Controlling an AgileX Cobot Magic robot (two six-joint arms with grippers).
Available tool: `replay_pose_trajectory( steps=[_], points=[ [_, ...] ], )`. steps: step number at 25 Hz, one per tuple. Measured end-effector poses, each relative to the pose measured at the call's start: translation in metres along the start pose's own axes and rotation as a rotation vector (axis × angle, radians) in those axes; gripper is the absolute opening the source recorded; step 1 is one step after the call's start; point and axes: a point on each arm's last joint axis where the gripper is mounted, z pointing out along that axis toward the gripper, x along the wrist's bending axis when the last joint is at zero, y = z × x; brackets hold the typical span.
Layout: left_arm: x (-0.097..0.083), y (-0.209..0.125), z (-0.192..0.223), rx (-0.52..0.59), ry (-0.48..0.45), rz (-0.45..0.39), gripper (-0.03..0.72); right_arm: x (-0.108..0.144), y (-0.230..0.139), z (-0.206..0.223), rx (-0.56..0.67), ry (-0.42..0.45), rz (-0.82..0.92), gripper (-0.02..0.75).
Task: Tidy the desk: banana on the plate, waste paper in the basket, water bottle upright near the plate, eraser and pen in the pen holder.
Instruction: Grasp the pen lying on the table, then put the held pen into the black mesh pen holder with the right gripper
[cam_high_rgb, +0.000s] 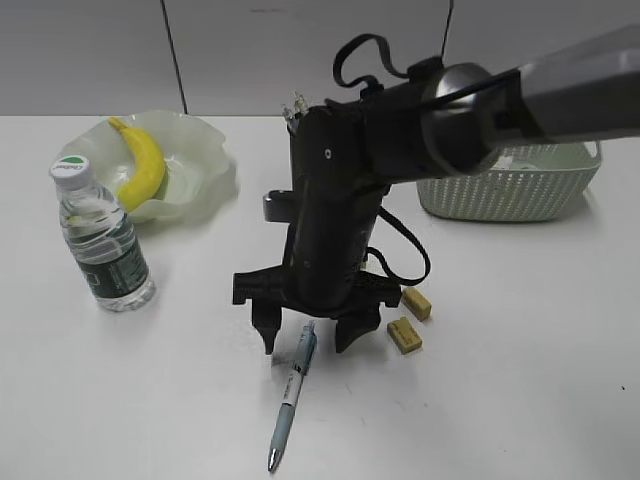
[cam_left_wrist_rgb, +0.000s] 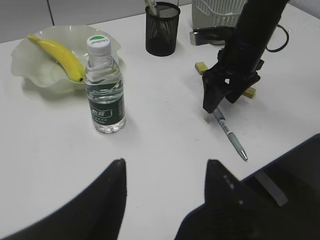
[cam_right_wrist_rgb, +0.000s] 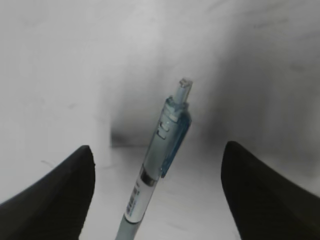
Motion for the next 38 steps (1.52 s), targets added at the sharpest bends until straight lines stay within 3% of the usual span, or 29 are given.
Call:
replay_pose_trajectory(
  steps=[4,7,16,21,27,33,38],
  points=[
    [0.000,0.000,0.000,0.000,0.000,0.000,0.382,-0.003,0.000,0.012,0.020,-0.017,0.007,0.591],
    [0.000,0.000,0.000,0.000,0.000,0.000,0.382,-0.003,0.000,0.014,0.024,-0.021,0.008,0.529],
    [0.000,0.000,0.000,0.000,0.000,0.000,0.382,-0.002,-0.001,0.021,0.075,-0.029,-0.068,0.145],
    [0.000,0.000,0.000,0.000,0.000,0.000,0.382,0.002,0.006,0.008,0.055,-0.057,-0.167,0.148],
    [0.000,0.000,0.000,0.000,0.000,0.000,0.382,0.014,0.018,-0.073,-0.180,-0.052,-0.292,0.148],
    [0.000,0.000,0.000,0.000,0.000,0.000,0.382,0.019,0.027,-0.166,-0.595,-0.045,-0.425,0.148],
    [0.000,0.000,0.000,0.000,0.000,0.000,0.382,0.020,0.045,-0.196,-0.872,-0.096,-0.554,0.148]
  ],
)
